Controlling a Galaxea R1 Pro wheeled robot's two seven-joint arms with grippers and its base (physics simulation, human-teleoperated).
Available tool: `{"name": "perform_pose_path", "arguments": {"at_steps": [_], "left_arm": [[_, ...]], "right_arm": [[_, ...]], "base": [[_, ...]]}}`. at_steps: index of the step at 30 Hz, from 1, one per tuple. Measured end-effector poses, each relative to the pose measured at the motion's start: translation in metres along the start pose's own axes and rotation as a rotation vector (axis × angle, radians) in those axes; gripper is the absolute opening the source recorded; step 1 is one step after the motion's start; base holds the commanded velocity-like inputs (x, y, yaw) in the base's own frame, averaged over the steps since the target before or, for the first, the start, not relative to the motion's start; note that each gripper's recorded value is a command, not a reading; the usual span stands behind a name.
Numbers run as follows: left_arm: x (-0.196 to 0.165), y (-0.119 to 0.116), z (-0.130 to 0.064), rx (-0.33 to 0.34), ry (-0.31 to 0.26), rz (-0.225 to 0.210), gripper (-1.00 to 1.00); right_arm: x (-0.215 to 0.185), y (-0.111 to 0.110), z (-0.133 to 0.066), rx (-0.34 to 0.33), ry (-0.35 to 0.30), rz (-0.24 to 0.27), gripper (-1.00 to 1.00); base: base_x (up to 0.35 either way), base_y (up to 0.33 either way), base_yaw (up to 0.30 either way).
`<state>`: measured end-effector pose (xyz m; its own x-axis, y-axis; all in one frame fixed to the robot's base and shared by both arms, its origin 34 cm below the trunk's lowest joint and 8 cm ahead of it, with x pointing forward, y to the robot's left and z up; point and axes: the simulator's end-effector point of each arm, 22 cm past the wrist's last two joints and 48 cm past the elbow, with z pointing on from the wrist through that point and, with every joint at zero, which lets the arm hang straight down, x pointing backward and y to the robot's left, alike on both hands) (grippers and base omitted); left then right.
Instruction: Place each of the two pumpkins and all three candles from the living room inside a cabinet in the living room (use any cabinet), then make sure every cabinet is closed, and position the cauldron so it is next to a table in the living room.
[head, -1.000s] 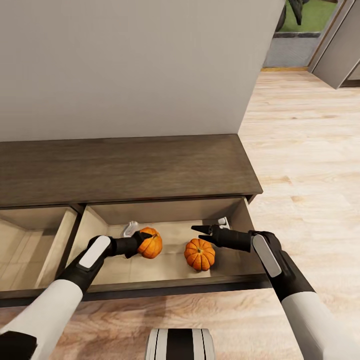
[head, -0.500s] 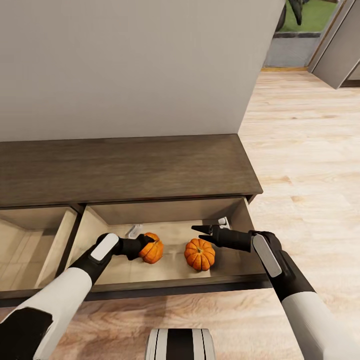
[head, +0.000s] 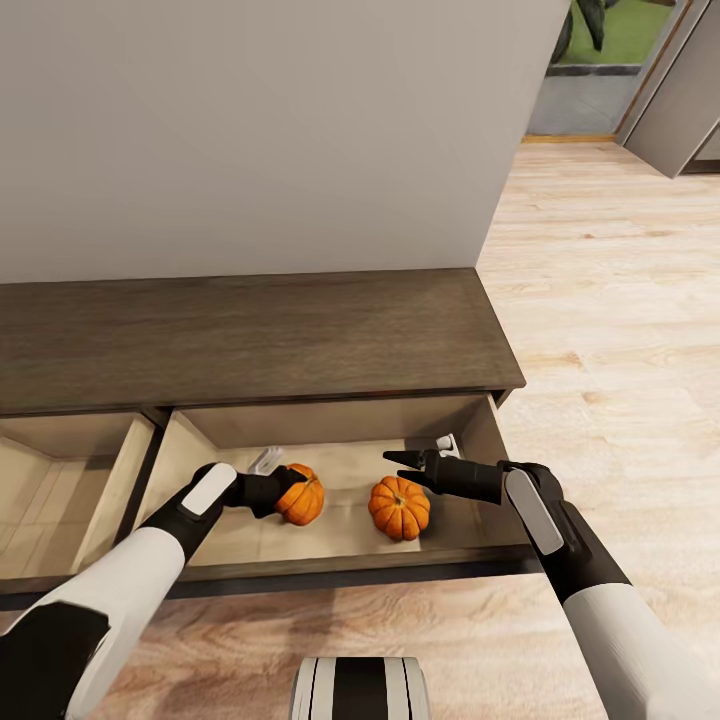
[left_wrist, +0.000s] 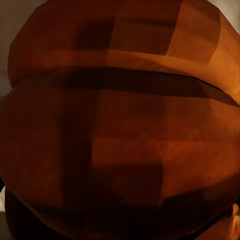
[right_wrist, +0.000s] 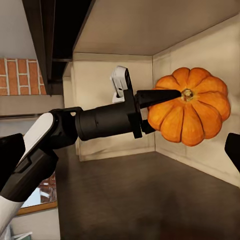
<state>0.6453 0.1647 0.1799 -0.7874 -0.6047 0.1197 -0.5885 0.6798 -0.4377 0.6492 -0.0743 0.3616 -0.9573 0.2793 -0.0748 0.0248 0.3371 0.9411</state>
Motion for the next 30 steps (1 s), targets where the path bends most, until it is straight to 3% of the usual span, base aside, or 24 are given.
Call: {"name": "perform_pose_path", "arguments": {"at_steps": [13, 14, 15, 22, 30], "left_arm": [[-0.002, 0.001, -0.001, 0.001, -0.003, -0.005, -1.0], [-0.002, 0.001, -0.001, 0.001, -0.003, -0.006, 1.0], [-0.003, 0.006, -0.001, -0.018, -0.006, 0.01, 1.0], [-0.007, 0.009, -0.002, -0.019, -0.013, -0.002, 1.0], [-0.021, 0.012, -0.005, -0.023, -0.062, -0.004, 1.0]], "right_arm": [[0.0, -0.001, 0.0, 0.001, 0.0, 0.002, 1.0], [0.0, -0.001, 0.0, 0.001, 0.0, 0.003, 1.0], [0.0, -0.001, 0.0, 0.002, 0.0, 0.003, 1.0], [0.001, -0.001, 0.0, 0.002, 0.001, 0.005, 1.0], [0.001, -0.002, 0.0, 0.002, 0.001, 0.007, 1.0]], "base": [[0.0, 0.0, 0.0], [0.0, 0.0, 0.0], [0.0, 0.0, 0.0], [0.0, 0.0, 0.0], [0.0, 0.0, 0.0]]}}
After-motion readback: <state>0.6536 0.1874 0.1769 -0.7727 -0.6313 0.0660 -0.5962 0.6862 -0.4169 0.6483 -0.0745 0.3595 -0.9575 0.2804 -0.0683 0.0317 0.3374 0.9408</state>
